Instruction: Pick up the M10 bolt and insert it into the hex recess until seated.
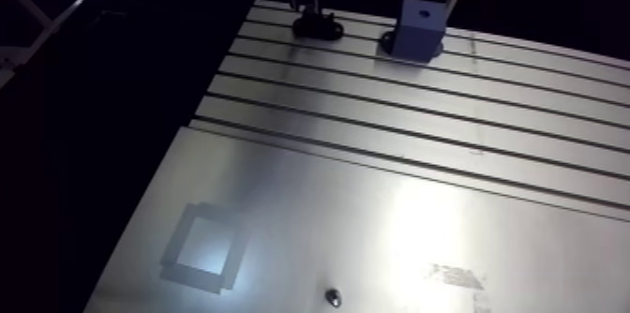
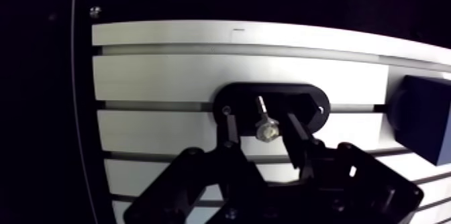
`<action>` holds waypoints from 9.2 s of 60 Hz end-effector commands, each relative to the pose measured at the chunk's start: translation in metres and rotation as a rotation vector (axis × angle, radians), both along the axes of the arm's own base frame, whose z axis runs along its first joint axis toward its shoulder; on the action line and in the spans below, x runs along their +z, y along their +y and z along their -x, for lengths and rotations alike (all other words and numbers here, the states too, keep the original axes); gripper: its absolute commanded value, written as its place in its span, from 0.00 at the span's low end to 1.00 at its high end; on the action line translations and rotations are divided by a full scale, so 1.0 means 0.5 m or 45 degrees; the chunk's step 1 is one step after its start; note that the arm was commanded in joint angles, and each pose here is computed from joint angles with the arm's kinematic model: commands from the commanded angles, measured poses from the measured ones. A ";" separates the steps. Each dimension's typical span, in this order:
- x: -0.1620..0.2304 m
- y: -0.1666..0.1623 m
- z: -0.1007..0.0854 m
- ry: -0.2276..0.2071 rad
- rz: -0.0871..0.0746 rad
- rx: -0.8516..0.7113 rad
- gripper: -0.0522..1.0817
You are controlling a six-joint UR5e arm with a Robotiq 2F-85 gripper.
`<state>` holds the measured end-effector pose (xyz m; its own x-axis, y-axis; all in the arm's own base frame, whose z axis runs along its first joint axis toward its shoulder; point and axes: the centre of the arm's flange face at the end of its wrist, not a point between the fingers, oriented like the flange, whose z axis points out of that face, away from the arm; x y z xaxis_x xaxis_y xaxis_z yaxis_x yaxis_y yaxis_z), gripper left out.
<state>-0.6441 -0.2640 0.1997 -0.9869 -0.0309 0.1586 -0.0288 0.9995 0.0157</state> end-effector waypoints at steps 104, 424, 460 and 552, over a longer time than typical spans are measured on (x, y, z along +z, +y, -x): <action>-0.007 0.001 0.000 -0.015 -0.013 0.004 0.60; 0.191 0.400 0.132 -0.466 -0.093 0.706 0.77; 0.165 0.400 0.130 -0.451 -0.099 0.685 0.80; 0.130 0.391 0.116 -0.438 -0.092 0.690 0.80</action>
<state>-0.7023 -0.0684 0.2667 -0.8229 -0.5378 -0.1831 -0.5443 0.8387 -0.0170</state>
